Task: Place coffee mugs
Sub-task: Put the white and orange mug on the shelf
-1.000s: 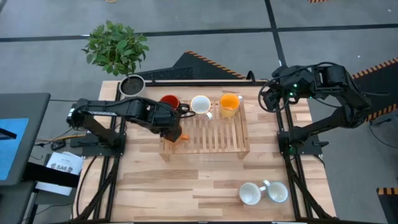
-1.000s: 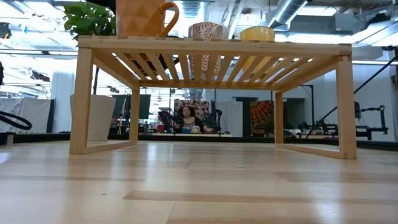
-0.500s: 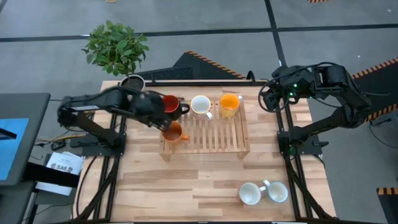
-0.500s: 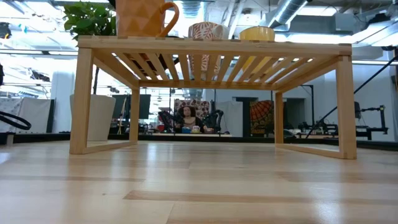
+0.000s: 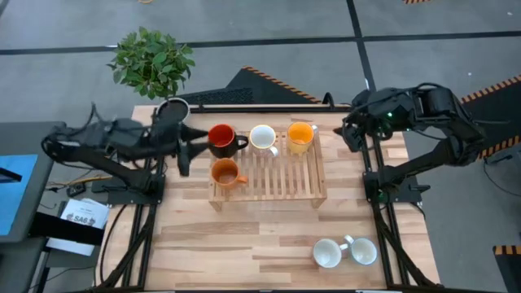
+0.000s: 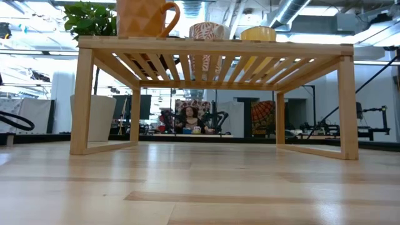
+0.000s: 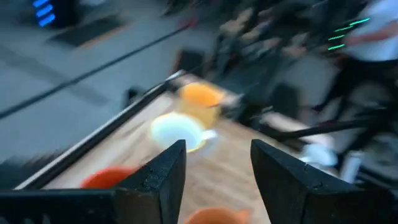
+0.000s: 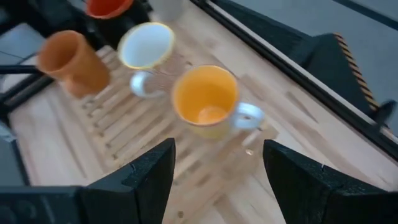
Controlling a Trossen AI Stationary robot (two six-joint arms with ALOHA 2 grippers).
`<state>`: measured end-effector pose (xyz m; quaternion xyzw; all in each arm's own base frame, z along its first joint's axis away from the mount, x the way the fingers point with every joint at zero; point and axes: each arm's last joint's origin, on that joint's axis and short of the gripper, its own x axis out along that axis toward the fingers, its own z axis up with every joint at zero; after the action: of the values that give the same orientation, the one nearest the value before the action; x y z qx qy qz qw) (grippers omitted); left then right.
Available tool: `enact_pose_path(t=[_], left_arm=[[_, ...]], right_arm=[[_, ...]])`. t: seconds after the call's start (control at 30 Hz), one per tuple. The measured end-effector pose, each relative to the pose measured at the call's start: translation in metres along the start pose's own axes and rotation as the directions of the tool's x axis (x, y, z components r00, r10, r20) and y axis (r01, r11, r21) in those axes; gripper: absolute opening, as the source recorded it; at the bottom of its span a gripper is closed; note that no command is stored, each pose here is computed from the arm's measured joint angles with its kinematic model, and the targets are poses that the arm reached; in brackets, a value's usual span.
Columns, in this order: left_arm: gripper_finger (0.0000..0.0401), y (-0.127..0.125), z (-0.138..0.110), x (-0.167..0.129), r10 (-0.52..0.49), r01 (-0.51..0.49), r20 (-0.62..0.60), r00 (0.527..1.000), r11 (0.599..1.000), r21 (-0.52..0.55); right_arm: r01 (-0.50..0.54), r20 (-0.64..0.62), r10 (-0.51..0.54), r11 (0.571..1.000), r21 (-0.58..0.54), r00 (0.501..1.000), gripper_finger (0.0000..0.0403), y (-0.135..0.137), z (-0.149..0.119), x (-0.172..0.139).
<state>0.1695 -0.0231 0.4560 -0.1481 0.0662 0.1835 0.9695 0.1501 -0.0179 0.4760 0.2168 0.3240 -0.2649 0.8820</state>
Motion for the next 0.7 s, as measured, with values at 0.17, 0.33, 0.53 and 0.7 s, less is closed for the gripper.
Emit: enact_pose_path(t=[0.17,0.33,0.53,0.7], left_arm=[[0.0165,0.001,-0.042,0.007,-0.227,0.228,0.213,0.950,0.974,0.018],[0.0165,0.011,-0.066,0.007,-0.327,0.329,0.372,0.869,0.942,0.059],[0.0165,0.020,-0.065,-0.005,-0.354,0.354,0.397,0.847,0.932,0.077],[0.0165,0.025,-0.062,-0.012,-0.315,0.321,0.423,0.850,0.945,0.059]], right_arm=[[-0.080,0.056,0.082,0.997,-0.022,0.995,0.0270,0.011,0.003,-0.002],[-0.150,0.121,0.155,0.988,-0.046,0.981,0.0270,0.020,0.007,-0.005],[-0.179,0.156,0.184,0.983,-0.041,0.971,0.0270,0.023,0.011,-0.007],[-0.207,0.146,0.202,0.978,0.018,0.968,0.0270,0.024,0.011,-0.006]])
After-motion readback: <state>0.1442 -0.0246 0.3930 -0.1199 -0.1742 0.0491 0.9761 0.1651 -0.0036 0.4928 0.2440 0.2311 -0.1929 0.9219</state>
